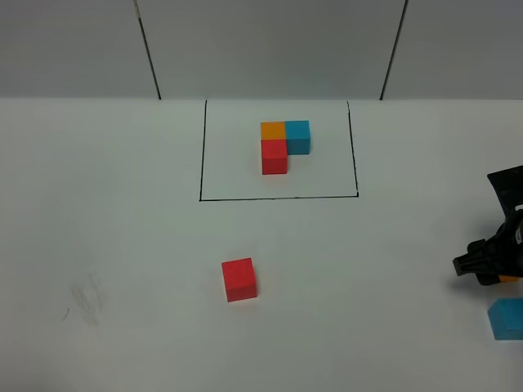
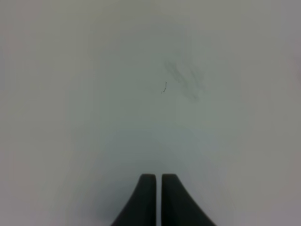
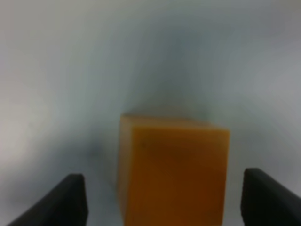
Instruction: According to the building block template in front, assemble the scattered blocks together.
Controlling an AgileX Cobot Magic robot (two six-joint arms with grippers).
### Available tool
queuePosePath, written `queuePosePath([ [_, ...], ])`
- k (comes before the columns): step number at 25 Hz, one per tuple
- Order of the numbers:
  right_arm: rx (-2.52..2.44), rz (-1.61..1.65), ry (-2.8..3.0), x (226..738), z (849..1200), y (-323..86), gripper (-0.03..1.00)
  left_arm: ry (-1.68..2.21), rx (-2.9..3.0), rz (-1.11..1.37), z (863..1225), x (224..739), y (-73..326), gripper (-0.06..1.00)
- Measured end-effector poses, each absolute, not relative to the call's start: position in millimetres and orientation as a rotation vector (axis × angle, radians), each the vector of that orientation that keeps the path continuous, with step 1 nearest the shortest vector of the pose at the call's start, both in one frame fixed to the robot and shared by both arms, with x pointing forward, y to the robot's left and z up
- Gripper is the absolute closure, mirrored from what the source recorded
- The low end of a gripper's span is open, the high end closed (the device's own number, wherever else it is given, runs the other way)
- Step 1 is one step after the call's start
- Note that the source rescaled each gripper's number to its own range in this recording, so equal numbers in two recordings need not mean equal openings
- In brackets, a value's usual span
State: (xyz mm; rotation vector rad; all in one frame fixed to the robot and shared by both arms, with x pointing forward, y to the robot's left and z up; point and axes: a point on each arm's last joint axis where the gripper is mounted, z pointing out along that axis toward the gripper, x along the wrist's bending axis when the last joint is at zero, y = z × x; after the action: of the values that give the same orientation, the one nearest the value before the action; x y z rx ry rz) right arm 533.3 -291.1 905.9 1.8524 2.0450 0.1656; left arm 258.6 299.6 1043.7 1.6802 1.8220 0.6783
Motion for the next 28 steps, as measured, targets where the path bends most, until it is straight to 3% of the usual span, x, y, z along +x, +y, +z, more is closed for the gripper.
queuePosePath([
  [9,1.868,0.173,2.063,538,889,-293,0.10,1.822,1.680,0.678,1044,259,300,0.94],
  [12,1.864,0.178,2.063,538,888,-294,0.18,1.822,1.680,0.678,1044,259,300,0.94],
  [16,1.853,0.188,2.065,539,888,-294,0.37,1.822,1.680,0.678,1044,259,300,0.94],
  [28,1.793,0.207,2.087,542,889,-293,0.37,1.822,1.680,0.678,1044,259,300,0.94],
])
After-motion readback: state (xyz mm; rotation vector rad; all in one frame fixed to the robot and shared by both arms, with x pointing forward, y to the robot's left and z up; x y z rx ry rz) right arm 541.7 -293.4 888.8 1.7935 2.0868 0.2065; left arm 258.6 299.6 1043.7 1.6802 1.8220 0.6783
